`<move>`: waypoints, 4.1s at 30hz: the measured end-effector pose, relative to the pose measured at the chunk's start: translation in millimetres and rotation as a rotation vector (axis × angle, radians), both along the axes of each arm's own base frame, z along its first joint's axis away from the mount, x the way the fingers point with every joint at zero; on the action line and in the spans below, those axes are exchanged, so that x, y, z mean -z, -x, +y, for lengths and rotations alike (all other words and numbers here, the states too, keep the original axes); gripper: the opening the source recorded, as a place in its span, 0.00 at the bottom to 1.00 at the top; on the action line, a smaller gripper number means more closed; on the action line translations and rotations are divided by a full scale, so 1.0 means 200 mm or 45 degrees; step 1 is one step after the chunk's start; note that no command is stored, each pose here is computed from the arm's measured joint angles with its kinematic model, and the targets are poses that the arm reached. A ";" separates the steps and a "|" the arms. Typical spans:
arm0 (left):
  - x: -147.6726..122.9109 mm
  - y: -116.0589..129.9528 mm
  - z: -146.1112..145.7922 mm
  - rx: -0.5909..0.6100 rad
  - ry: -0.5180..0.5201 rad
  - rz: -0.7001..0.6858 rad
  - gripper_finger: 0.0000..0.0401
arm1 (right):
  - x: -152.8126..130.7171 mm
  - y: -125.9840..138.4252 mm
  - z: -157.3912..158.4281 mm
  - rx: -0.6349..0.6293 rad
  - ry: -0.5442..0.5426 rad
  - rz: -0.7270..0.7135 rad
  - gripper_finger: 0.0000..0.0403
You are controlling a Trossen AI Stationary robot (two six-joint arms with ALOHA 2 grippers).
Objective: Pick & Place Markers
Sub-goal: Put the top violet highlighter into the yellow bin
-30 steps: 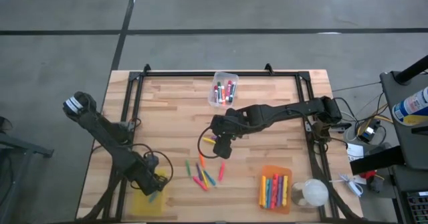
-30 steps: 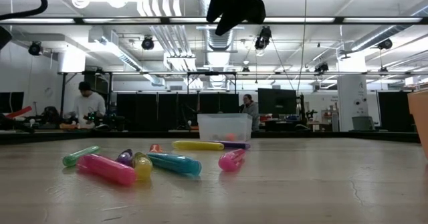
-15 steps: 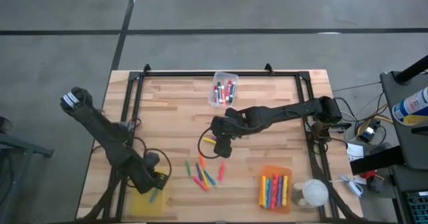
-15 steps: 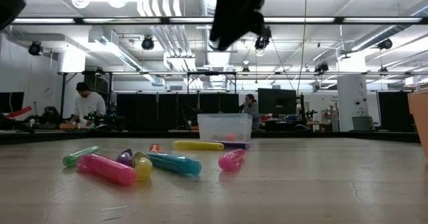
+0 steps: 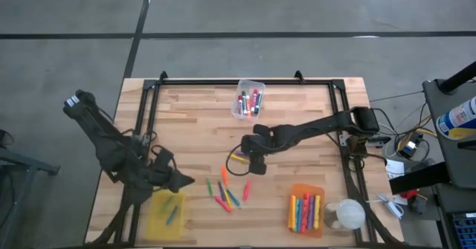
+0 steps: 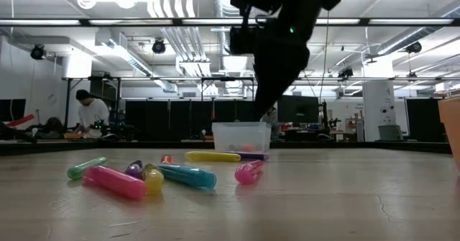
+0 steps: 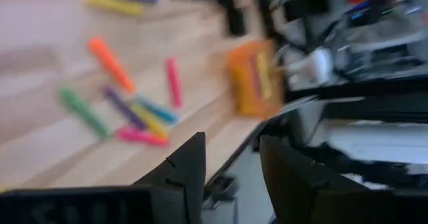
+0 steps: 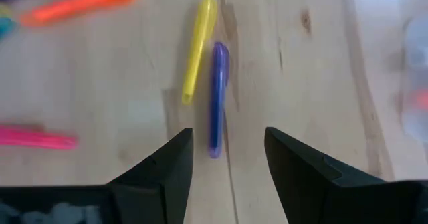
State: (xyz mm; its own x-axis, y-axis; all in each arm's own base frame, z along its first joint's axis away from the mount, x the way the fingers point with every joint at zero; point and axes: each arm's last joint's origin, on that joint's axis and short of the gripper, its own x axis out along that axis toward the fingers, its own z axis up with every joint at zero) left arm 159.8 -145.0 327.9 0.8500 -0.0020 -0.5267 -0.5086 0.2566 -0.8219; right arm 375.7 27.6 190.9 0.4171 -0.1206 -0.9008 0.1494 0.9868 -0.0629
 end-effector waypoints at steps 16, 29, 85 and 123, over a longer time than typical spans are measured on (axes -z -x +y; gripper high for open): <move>-0.14 0.01 0.03 -0.040 -0.122 -0.143 0.34 | 0.22 0.07 -0.11 0.013 -0.120 -0.079 0.38; -0.14 0.01 0.03 -0.061 -0.124 -0.152 0.34 | 0.31 0.05 -0.09 -0.009 -0.151 -0.129 0.37; -0.15 0.00 0.08 -0.133 -1.013 -0.160 0.34 | -0.91 -0.26 0.22 -0.132 -0.128 -0.854 0.05; -0.20 -0.13 0.15 -0.149 -0.913 -0.214 0.05 | -0.91 -0.30 0.21 -0.110 -0.154 -0.935 0.07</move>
State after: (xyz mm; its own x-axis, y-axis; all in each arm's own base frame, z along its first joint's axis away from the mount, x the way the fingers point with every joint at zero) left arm 185.5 -115.6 367.8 0.8929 0.3884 -0.2277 -0.4476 0.7110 -0.5424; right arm 436.2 70.4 373.1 0.9197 0.0224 -0.3921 0.0326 0.9906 0.1328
